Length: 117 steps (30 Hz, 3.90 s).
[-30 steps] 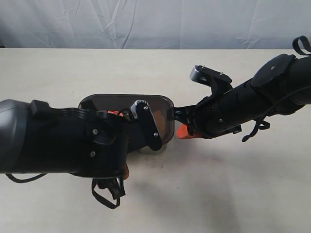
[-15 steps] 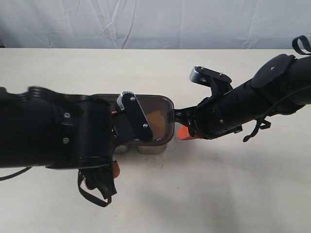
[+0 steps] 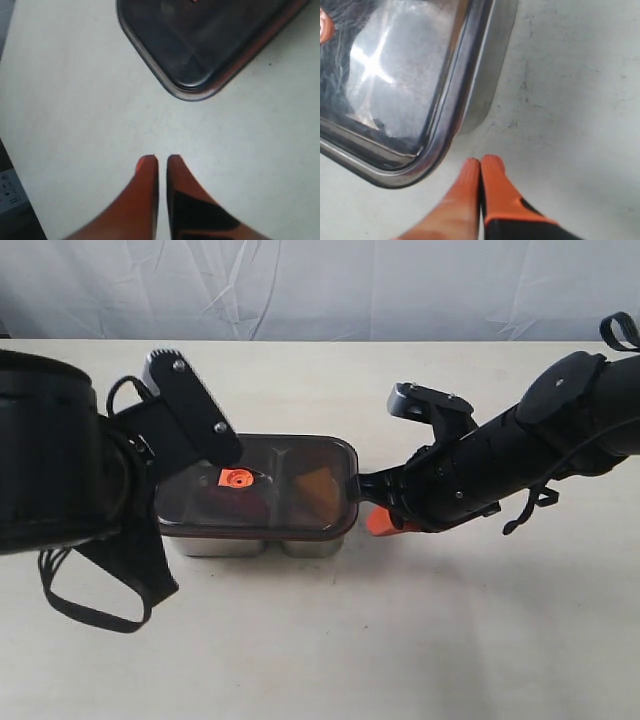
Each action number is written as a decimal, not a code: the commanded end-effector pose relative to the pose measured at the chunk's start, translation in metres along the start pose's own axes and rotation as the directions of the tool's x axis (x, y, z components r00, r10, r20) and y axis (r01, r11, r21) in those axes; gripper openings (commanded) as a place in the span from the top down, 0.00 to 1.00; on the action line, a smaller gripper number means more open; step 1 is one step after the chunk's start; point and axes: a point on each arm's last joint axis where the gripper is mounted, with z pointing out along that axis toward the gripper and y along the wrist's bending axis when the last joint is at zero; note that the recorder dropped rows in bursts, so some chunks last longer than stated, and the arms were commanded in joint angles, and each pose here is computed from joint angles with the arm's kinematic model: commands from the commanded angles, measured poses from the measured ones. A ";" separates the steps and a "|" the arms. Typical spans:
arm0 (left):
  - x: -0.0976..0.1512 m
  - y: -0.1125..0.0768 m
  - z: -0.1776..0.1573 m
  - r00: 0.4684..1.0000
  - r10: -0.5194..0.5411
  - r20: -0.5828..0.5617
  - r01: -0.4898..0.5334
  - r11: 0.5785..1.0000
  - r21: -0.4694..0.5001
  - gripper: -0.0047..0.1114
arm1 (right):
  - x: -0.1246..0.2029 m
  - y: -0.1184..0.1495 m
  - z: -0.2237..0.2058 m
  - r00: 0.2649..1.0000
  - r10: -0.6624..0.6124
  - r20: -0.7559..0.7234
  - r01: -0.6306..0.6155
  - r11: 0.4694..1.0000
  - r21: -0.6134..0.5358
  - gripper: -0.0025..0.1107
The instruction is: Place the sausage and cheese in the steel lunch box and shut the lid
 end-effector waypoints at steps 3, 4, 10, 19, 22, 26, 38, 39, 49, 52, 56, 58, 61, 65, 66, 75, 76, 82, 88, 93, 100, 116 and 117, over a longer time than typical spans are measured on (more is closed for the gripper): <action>0.006 0.018 0.003 0.986 -0.160 -0.035 0.160 0.987 0.009 0.96 | -0.002 0.003 -0.012 0.997 -0.073 0.016 0.073 0.997 0.018 0.98; 0.010 0.018 0.007 0.979 -0.186 -0.082 0.190 0.981 0.046 0.96 | -0.003 0.004 -0.016 0.996 -0.085 0.028 0.084 0.996 0.026 0.98; 0.013 0.011 0.027 0.971 -0.196 -0.134 0.234 0.888 0.397 0.96 | -0.009 0.009 -0.043 0.984 -0.131 0.122 0.120 0.989 0.092 0.98; 0.012 0.031 0.070 0.932 -0.271 -0.239 0.355 0.810 0.466 0.96 | -0.008 0.017 -0.061 0.975 -0.149 0.163 0.135 0.987 0.091 0.98; 0.009 0.030 0.085 0.924 -0.285 -0.256 0.377 0.796 0.474 0.96 | -0.008 0.016 -0.061 0.975 -0.150 0.163 0.137 0.986 0.092 0.98; 0.002 0.023 0.099 0.915 -0.299 -0.269 0.398 0.773 0.494 0.96 | -0.008 0.016 -0.061 0.975 -0.150 0.163 0.137 0.986 0.092 0.98; -0.013 0.020 0.109 0.914 -0.345 -0.215 0.406 0.748 0.525 0.96 | -0.008 0.016 -0.061 0.974 -0.160 0.161 0.146 0.984 0.100 0.98; -0.015 0.021 0.109 0.913 -0.352 -0.204 0.406 0.748 0.526 0.96 | -0.008 0.016 -0.061 0.974 -0.160 0.161 0.146 0.984 0.100 0.98; -0.022 0.018 0.118 0.913 -0.350 -0.209 0.407 0.748 0.524 0.96 | -0.008 0.016 -0.061 0.974 -0.158 0.161 0.144 0.985 0.100 0.98; -0.025 0.020 0.117 0.912 -0.363 -0.191 0.407 0.747 0.525 0.96 | -0.008 0.016 -0.061 0.974 -0.163 0.160 0.148 0.984 0.103 0.98; -0.030 0.023 0.117 0.908 -0.391 -0.148 0.407 0.747 0.526 0.96 | -0.008 0.016 -0.061 0.974 -0.163 0.160 0.148 0.984 0.103 0.98; -0.032 0.024 0.117 0.907 -0.400 -0.133 0.407 0.747 0.526 0.96 | -0.008 0.016 -0.061 0.974 -0.163 0.160 0.148 0.984 0.103 0.98; -0.032 0.023 0.118 0.907 -0.396 -0.140 0.407 0.747 0.526 0.96 | -0.008 0.016 -0.061 0.974 -0.163 0.160 0.148 0.984 0.103 0.98; -0.029 0.023 0.116 0.911 -0.376 -0.170 0.407 0.747 0.526 0.96 | -0.008 0.016 -0.061 0.974 -0.162 0.156 0.147 0.984 0.101 0.98; -0.029 0.024 0.114 0.913 -0.362 -0.190 0.406 0.747 0.527 0.96 | -0.008 0.016 -0.061 0.975 -0.162 0.153 0.148 0.984 0.100 0.98; -0.032 0.065 0.078 0.866 -0.499 0.034 0.416 0.756 0.505 0.96 | -0.023 0.020 -0.067 0.953 -0.117 0.278 0.094 0.991 0.095 0.98; -0.031 0.069 0.080 0.857 -0.514 0.035 0.430 0.753 0.498 0.96 | -0.028 0.022 -0.069 0.948 -0.117 0.297 0.094 0.991 0.091 0.98; -0.020 0.095 0.108 0.774 -0.633 -0.016 0.565 0.679 0.468 0.96 | -0.057 0.034 -0.070 0.937 -0.121 0.328 0.108 0.992 0.060 0.98; -0.025 0.093 0.120 0.768 -0.640 -0.009 0.555 0.659 0.507 0.96 | -0.062 0.031 -0.039 0.971 -0.077 0.226 0.075 0.997 0.021 0.98; -0.028 0.086 0.131 0.782 -0.623 -0.028 0.541 0.656 0.526 0.96 | -0.056 0.036 -0.019 0.982 -0.087 0.169 0.086 0.996 0.012 0.98; -0.029 0.079 0.147 0.789 -0.611 -0.070 0.550 0.651 0.523 0.96 | -0.052 0.045 -0.009 0.981 -0.111 0.161 0.111 0.994 0.012 0.98; -0.028 0.067 0.166 0.804 -0.579 -0.137 0.556 0.647 0.522 0.96 | -0.037 0.017 0.048 0.998 -0.056 -0.007 0.057 0.997 0.059 0.98; -0.028 0.067 0.166 0.804 -0.579 -0.137 0.556 0.647 0.522 0.96 | -0.037 0.016 0.050 0.999 -0.053 -0.011 0.053 0.997 0.059 0.98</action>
